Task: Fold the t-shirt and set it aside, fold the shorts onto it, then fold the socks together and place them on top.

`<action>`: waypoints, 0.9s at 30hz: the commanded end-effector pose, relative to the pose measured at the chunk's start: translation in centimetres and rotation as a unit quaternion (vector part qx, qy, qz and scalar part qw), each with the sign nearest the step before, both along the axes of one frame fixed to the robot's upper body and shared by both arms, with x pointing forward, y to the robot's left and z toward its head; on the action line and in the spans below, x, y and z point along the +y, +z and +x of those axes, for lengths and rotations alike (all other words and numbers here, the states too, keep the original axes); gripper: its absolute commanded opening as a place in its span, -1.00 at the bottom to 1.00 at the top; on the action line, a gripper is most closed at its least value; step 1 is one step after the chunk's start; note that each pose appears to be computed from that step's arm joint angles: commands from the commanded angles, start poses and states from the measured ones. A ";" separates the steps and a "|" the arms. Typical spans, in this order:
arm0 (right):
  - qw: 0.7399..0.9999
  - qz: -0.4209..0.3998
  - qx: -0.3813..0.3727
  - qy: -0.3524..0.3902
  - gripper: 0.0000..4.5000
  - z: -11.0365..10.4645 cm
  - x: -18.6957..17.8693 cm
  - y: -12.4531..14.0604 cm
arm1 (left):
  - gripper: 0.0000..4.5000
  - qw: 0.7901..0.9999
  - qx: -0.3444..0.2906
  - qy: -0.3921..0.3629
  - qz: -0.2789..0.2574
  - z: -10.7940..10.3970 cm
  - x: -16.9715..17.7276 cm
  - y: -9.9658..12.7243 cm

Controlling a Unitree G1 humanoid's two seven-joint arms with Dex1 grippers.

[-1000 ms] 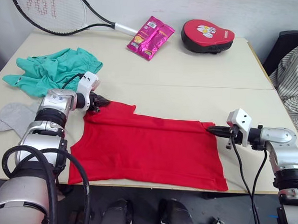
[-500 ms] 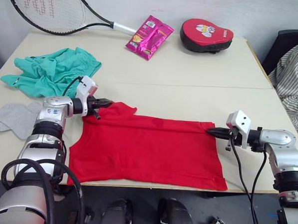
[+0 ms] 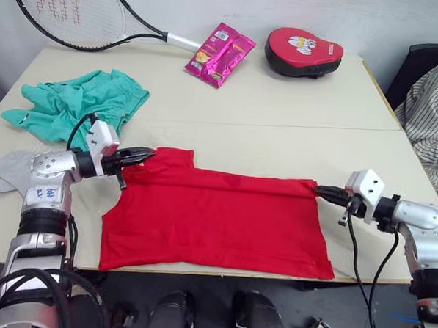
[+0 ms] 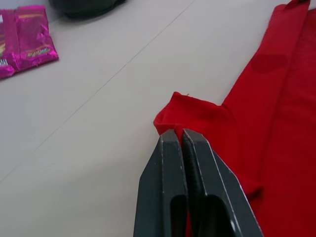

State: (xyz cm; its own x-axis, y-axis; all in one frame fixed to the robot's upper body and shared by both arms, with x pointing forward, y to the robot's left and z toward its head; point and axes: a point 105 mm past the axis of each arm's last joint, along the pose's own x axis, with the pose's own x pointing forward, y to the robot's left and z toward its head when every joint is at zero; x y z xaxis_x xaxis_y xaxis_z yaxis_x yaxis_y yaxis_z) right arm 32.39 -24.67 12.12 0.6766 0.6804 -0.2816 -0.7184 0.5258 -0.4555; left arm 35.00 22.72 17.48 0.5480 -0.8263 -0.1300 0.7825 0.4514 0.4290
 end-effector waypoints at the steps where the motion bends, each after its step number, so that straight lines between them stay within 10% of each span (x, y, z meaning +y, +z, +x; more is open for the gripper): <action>1: 0.997 -0.024 -0.070 -0.006 -1.00 -0.3 -0.4 1.0 | -0.98 0.996 -0.073 -0.031 0.044 -2.0 -0.1 2.0; 27: 0.983 -0.122 -0.130 0.048 -1.00 -1.7 -0.3 -2.6 | -0.98 0.894 -0.220 -0.192 0.340 -8.8 0.8 -3.2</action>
State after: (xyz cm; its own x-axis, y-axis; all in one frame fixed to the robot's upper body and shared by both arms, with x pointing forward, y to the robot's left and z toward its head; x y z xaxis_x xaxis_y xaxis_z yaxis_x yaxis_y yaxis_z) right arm 31.13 -24.66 10.03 0.6920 0.6795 -0.2439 -0.5905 0.3384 -0.7326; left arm 26.59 23.20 14.18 0.3588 -0.7869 -0.5021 0.5346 -0.2678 0.8016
